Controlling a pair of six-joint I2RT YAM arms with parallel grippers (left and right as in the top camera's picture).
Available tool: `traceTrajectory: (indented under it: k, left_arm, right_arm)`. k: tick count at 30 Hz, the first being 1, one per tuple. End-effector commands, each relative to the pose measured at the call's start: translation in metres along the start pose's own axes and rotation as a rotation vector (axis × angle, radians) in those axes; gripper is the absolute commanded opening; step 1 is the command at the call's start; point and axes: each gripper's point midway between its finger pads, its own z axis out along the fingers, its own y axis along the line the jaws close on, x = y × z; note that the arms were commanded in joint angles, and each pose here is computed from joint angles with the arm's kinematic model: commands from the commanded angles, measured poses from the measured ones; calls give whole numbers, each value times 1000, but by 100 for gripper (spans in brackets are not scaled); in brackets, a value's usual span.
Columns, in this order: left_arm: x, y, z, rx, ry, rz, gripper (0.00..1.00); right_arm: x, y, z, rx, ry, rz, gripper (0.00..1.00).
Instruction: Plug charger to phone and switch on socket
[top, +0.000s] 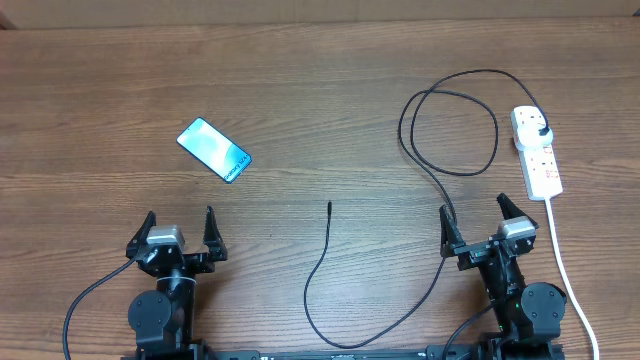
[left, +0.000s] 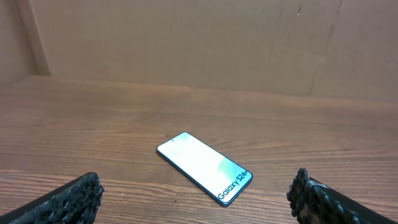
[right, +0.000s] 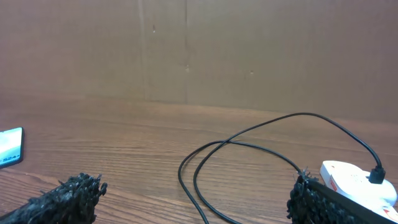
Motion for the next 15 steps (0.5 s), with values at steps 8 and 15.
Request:
traceTrajectory:
  k: [8, 15]
  left_arm:
    - [1, -2, 0, 7, -2, 20, 99]
    - [1, -2, 0, 7, -2, 20, 100]
  right_arm:
    - [1, 1, 0, -4, -7, -3, 100]
    - [1, 1, 0, -4, -7, -3, 100]
